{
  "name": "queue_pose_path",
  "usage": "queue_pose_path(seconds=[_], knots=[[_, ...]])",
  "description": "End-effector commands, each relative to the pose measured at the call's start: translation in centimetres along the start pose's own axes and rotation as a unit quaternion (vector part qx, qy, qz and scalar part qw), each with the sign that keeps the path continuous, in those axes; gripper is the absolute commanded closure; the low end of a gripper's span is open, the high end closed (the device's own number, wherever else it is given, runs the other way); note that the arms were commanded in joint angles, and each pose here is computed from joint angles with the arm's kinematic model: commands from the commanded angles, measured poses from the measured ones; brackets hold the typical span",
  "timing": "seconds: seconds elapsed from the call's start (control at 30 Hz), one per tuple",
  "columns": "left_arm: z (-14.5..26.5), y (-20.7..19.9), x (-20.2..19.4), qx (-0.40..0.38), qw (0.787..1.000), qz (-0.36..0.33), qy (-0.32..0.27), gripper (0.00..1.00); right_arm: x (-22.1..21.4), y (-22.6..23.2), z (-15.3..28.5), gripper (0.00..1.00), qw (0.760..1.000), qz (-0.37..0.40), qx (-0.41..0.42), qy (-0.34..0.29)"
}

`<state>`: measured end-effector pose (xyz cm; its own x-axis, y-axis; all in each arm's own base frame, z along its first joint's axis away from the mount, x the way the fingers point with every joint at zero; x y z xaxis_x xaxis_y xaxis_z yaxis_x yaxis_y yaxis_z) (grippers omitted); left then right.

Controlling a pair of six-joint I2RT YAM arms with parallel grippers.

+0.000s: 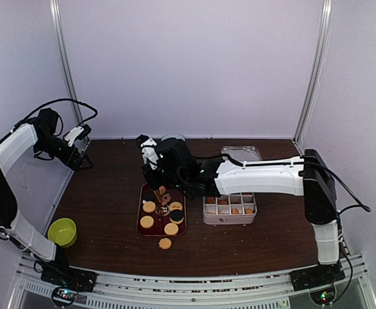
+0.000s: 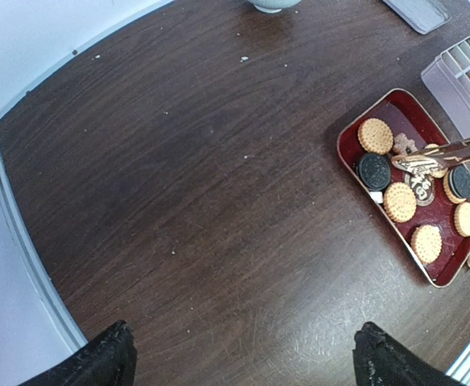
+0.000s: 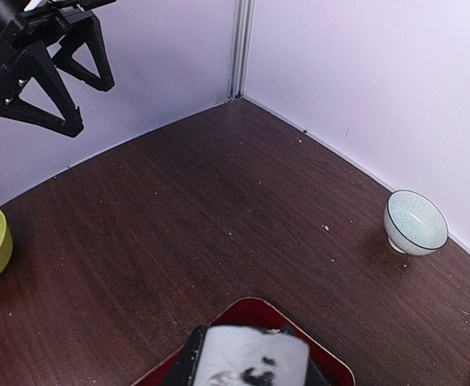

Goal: Pack the cookies
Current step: Pick up the fake cookies from the plate.

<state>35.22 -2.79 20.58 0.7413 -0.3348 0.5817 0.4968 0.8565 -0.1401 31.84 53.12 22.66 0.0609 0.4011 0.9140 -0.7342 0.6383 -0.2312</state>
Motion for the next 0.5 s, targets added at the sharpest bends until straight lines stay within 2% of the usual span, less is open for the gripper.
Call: queue_pose_path(seconds=[0.0, 0.2, 0.3, 0.47], knots=[[0.5, -0.3, 0.1, -0.001, 1.000, -0.008, -0.007, 0.03, 4.4, -3.4, 3.7, 1.00, 0.998, -0.030, -0.015, -0.050], [0.3, -0.4, 0.1, -0.004, 1.000, -0.008, -0.005, 0.03, 5.0, -7.8, 8.5, 1.00, 0.993, -0.077, 0.051, -0.076], [0.3, -0.4, 0.0, -0.004, 1.000, -0.009, -0.004, 0.03, 3.6, -9.6, 11.5, 1.00, 0.993, -0.069, 0.072, -0.055], [0.1, -0.4, -0.2, -0.010, 1.000, -0.009, -0.001, 0.05, -1.6, -13.0, 17.0, 1.00, 0.998, -0.035, 0.038, 0.025]])
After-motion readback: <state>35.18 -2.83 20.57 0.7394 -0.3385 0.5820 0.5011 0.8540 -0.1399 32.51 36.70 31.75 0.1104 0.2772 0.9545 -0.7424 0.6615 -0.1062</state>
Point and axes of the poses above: each gripper's point midway between its finger pads, its own z axis back along the fingers, its own y axis along the line the jaws close on, x = y × z, the point moved 1 cm from there along z, back along the fingers, and after that the axes turned 9 degrees about z, right-handed, at the moved point
